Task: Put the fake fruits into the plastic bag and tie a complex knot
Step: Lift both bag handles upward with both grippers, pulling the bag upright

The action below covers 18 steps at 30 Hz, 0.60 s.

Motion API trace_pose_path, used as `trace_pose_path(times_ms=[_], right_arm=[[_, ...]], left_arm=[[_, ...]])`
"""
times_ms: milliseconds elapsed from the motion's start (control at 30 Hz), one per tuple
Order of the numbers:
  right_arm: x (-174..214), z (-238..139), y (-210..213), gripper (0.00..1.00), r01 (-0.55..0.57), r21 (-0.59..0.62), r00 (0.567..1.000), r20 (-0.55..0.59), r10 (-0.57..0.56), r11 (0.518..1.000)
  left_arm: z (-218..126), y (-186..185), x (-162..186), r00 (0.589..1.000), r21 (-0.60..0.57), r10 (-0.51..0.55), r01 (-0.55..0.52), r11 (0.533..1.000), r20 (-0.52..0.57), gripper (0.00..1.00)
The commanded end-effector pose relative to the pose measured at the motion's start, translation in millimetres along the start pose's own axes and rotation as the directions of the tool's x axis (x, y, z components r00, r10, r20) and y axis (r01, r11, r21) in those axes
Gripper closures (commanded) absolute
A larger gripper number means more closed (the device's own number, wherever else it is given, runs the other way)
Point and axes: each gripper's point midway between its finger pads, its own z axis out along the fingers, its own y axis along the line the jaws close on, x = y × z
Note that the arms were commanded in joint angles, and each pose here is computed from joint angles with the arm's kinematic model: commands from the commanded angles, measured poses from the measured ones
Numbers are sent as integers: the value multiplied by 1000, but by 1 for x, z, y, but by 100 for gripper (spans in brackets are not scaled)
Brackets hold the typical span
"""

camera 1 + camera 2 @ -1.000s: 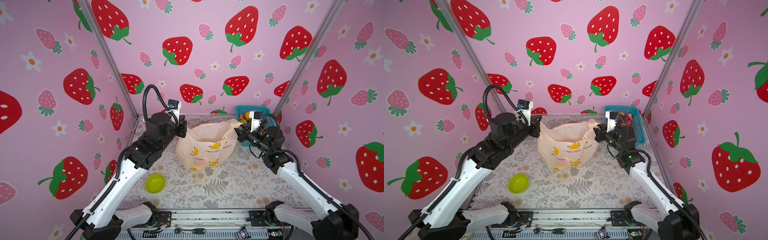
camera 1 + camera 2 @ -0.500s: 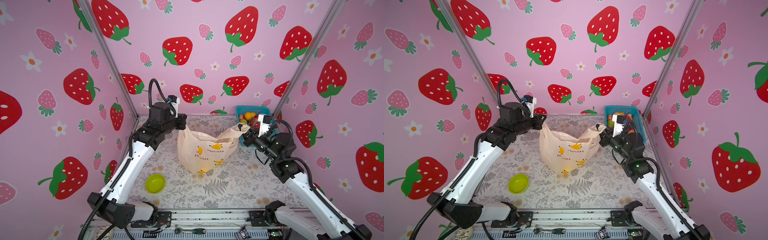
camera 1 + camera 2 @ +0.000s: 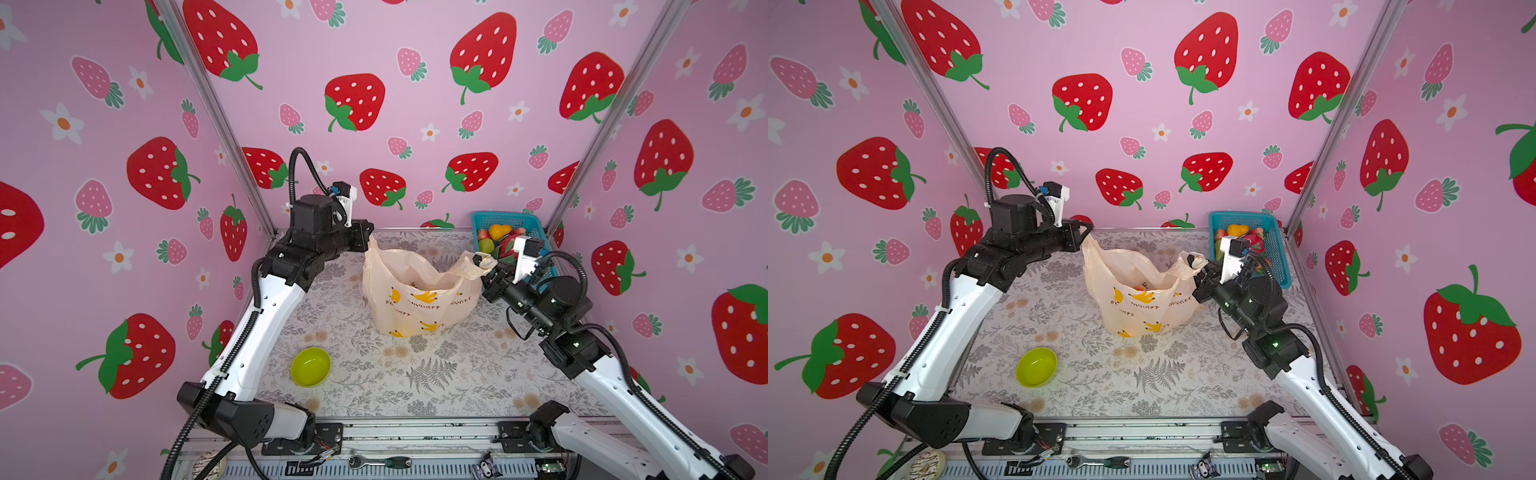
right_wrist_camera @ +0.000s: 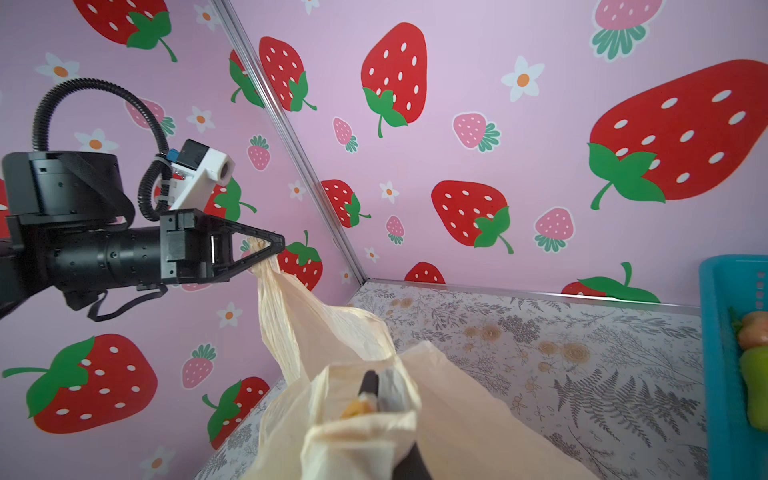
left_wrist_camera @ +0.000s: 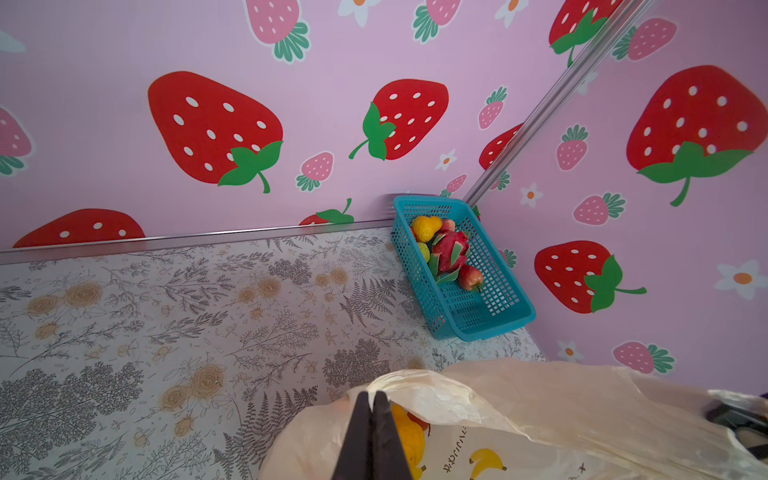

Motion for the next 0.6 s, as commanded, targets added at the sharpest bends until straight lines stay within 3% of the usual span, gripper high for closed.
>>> trace_pose_path(times_ms=[0,300,567], right_arm=[[20,7,-30,93,22,128,1000,-19,-20,992],[55,30,-60,83,182,221,971,-195,-140,958],[81,40,-67,54,298,155,900,-373,-223,942]], left_arm=[[4,8,8,999,-4,-22,21,1000,-38,100],[5,14,18,999,-3,-20,20,1000,-47,100],[11,21,35,997,-5,-41,40,999,-67,100]])
